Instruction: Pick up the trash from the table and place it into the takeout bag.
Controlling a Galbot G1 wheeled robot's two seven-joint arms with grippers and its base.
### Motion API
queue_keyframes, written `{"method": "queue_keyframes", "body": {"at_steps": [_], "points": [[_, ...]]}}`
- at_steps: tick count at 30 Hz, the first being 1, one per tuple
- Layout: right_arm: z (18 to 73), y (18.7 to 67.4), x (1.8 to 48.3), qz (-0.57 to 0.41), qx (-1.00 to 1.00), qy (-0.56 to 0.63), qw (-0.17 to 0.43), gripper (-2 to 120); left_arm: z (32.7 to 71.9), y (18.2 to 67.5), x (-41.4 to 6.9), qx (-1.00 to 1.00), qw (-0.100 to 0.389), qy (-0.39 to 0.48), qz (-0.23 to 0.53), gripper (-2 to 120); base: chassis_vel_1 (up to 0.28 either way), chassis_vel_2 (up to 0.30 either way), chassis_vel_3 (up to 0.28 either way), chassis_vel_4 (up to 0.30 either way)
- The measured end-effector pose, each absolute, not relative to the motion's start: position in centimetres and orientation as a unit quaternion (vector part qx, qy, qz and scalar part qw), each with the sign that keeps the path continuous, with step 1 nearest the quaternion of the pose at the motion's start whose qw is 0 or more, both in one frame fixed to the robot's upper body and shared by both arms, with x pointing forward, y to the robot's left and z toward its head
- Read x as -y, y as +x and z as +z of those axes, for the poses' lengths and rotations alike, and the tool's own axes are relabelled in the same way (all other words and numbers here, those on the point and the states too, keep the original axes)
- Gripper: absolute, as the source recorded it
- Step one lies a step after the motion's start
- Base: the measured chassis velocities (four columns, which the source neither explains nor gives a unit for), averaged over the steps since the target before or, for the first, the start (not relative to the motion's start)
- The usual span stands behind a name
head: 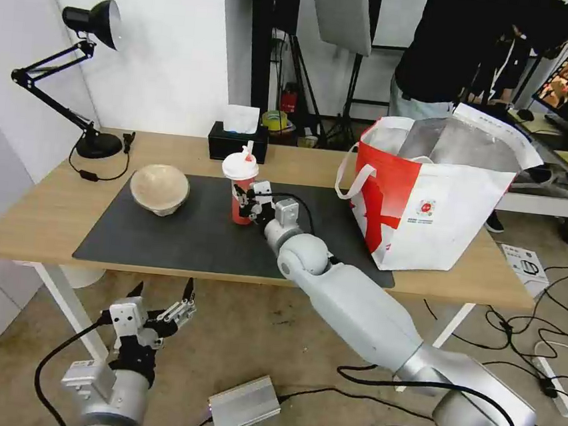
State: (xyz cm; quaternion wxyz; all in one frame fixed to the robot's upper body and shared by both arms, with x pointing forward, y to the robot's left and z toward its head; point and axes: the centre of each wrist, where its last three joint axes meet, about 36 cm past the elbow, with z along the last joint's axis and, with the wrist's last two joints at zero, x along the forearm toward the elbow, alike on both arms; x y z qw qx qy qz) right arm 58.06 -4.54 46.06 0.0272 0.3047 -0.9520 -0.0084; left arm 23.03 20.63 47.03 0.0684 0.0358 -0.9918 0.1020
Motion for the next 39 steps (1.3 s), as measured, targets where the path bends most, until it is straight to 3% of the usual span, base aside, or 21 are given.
{"method": "queue_keyframes", "body": {"at_steps": [39], "points": [[56.6,49.3,14.0,-0.016,0.942,0.334,-0.036,3,47.0,22.7,-20.0,0.992,0.067,0.042,0.098,100,0.0,0.0,0.0,0.0]]}}
